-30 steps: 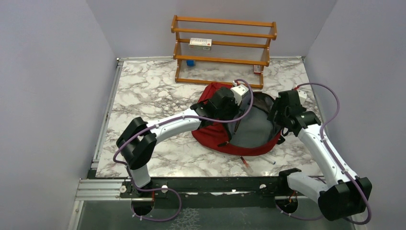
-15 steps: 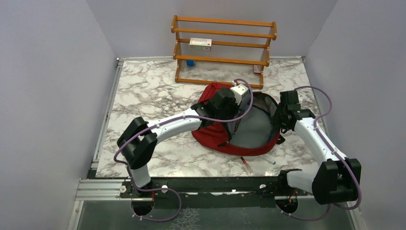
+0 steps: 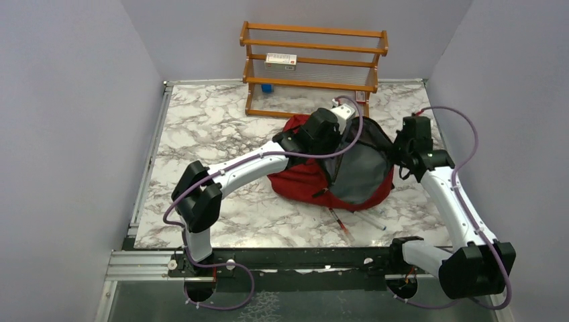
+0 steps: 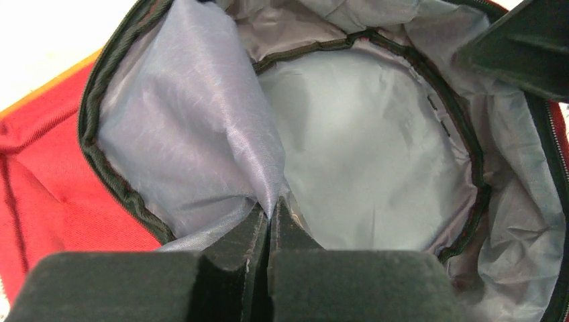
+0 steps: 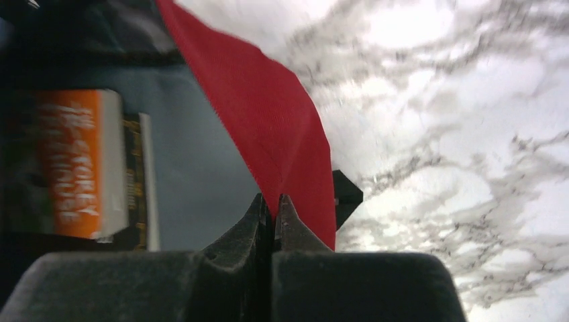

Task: Pack the student bag
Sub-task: Adjust the student bag at the center of the board.

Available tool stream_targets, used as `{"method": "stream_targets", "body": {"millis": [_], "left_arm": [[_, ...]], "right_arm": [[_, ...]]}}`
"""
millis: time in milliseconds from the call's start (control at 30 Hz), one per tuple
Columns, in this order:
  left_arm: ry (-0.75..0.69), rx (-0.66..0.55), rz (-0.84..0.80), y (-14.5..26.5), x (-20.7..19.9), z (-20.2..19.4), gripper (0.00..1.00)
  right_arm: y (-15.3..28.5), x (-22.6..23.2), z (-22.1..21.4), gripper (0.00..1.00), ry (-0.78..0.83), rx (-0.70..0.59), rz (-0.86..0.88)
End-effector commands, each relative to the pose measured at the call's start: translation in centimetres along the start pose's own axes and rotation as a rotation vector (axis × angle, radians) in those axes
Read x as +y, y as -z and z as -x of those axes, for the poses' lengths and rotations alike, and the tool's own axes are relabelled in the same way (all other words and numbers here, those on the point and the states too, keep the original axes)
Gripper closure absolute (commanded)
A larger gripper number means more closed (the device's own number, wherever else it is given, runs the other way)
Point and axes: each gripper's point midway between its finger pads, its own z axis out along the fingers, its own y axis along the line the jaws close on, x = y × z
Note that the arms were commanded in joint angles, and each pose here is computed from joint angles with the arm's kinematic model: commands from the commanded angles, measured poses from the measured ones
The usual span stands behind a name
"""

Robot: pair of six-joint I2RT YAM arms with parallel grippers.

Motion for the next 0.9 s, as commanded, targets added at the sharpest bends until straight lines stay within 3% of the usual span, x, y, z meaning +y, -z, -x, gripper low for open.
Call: {"method": "stream_targets", "body": {"millis": [0,300,633,867], "left_arm": [[0.003,-0.150,0.002,2.3,-0.6,7.1,1.00],[-0.005,-0.259,0.087,7.4,1.5,13.7,1.00],[0.002,-0.348,0.221,14.7,4.9,17.5,1.00],[0.002,-0.345,0.372,19.5,8.0,16.7,1.00]], "right_arm": [[5.5,1.9,7.3,1.00,-0.006,-0.220,0.106],[11.9,6.8,13.3,0.99,0.056,-0.289,0.339],[15.1,14.3,13.7,0.99,0.082,-0.182,0.739],[14.9,19.1,11.5,1.00,0.146,-0.086,0.887]]}}
